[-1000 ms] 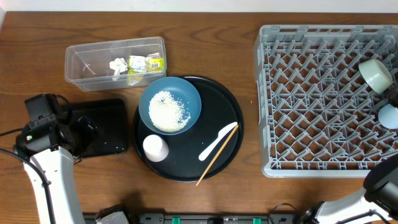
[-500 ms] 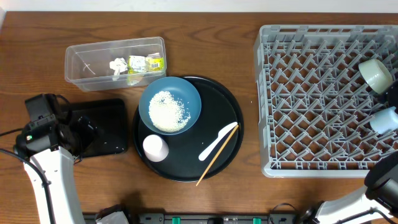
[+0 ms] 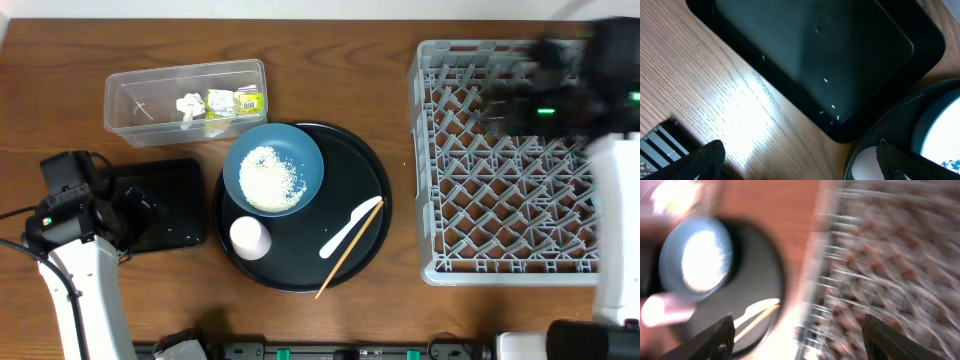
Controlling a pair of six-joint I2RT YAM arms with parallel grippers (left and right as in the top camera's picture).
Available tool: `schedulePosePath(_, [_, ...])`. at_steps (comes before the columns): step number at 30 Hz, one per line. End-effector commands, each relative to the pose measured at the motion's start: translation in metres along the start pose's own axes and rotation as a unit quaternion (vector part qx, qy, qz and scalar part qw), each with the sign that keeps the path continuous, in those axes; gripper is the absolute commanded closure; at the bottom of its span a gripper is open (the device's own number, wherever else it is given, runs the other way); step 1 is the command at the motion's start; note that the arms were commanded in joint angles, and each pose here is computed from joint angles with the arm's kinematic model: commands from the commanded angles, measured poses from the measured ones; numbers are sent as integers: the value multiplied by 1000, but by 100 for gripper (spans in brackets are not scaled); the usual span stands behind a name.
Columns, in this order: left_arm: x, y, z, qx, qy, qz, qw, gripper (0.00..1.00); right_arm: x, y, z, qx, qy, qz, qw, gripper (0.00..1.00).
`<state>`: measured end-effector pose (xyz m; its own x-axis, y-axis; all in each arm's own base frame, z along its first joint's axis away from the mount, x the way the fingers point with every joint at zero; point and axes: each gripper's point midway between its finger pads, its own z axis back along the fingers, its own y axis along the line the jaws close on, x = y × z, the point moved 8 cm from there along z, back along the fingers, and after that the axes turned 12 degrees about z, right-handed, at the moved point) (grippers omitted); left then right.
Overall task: Sort waste into correct bins and load items into the dishwasher rack
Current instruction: 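Grasp the white cup on the platter with the right gripper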
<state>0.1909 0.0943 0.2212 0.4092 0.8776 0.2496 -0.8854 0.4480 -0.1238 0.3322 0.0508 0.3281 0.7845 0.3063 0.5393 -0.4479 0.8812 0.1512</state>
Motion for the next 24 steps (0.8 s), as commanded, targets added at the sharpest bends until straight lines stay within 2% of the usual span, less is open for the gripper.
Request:
schedulePosePath(1, [2,2,2,3,-7,11,1000,2,6,61,-40,55,33,106,992,24])
schedulePosePath(6, [2,2,2,3,-7,11,1000,2,9,148,-98,104,61,213,970,23])
schedulePosePath(10, [2,2,2,3,-7,10,1000,2,-1,201,-139,139,78,268,950,22])
schedulePosePath(18, [2,2,2,3,-7,10,1000,2,-29,273,-186,191,94,335,918,19])
schedulePosePath(24, [2,2,2,3,-7,11,1000,2,-55,307,-207,208,117,367,899,16])
